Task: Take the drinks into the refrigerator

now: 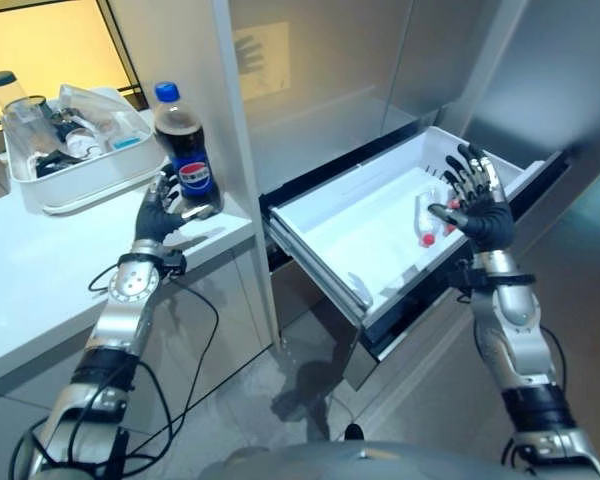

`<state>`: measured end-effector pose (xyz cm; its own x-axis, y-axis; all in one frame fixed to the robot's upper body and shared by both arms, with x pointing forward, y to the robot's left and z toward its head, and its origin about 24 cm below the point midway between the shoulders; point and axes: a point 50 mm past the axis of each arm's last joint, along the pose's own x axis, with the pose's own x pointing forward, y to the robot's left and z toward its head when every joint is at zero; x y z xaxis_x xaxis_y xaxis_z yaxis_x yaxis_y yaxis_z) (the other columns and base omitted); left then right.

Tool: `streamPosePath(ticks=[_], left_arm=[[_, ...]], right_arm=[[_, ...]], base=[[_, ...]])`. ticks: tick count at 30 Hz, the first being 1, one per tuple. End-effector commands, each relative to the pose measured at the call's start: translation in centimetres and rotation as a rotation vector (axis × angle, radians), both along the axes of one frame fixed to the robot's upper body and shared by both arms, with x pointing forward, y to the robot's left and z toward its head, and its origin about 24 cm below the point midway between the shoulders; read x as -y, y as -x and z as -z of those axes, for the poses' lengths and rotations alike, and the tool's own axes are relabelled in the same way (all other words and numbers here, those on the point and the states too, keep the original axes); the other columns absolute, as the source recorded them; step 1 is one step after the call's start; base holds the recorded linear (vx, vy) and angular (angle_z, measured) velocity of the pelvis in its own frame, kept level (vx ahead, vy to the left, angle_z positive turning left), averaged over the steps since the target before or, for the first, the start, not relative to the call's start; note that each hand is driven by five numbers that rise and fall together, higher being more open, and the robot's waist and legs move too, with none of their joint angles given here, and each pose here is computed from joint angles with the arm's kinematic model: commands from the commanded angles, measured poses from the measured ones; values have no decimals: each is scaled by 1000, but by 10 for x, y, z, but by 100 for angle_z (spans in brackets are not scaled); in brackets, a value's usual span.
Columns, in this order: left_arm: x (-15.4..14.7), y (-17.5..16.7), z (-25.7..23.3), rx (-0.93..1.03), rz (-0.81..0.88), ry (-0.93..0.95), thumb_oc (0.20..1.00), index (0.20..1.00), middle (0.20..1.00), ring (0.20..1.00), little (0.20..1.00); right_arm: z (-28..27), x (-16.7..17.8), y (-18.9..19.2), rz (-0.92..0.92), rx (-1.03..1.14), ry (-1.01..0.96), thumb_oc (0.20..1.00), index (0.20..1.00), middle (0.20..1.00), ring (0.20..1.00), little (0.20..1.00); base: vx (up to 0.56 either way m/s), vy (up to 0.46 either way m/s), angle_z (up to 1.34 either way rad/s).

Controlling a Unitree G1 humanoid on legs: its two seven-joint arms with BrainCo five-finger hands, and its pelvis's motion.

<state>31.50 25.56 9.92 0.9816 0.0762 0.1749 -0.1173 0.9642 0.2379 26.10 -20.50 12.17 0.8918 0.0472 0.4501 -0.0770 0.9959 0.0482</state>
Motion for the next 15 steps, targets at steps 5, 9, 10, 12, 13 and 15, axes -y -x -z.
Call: streamPosePath(ticks=[5, 9, 10, 12, 13, 15], left_arm=[[13, -33, -45, 117, 16, -88, 1000, 1000, 1000, 1000, 1000], [15, -38, -48, 109, 13, -118, 1000, 1000, 1000, 1000, 1000], [15, -40, -49, 106, 11, -127, 1000, 1000, 1000, 1000, 1000], [18, -43, -51, 107, 10, -134, 1000, 1000, 1000, 1000, 1000], [19, -45, -50, 99, 7, -142, 1000, 1000, 1000, 1000, 1000], [24, -48, -50, 96, 14, -149, 1000, 1000, 1000, 1000, 1000]], right_arm=[[-39, -5, 6, -58, 185, -15, 1000, 1000, 1000, 1000, 1000], [-41, -8, 7, -81, 190, -16, 1000, 1000, 1000, 1000, 1000], [-42, -8, 7, -86, 192, -15, 1000, 1000, 1000, 1000, 1000], [-42, -10, 8, -98, 196, -18, 1000, 1000, 1000, 1000, 1000], [-44, -11, 9, -110, 203, -16, 1000, 1000, 1000, 1000, 1000], [-45, -13, 9, -123, 207, -16, 1000, 1000, 1000, 1000, 1000]], base=[[7, -2, -1], [3, -1, -1], [0, 0, 0], [0, 0, 0], [0, 0, 0], [11, -9, -4]])
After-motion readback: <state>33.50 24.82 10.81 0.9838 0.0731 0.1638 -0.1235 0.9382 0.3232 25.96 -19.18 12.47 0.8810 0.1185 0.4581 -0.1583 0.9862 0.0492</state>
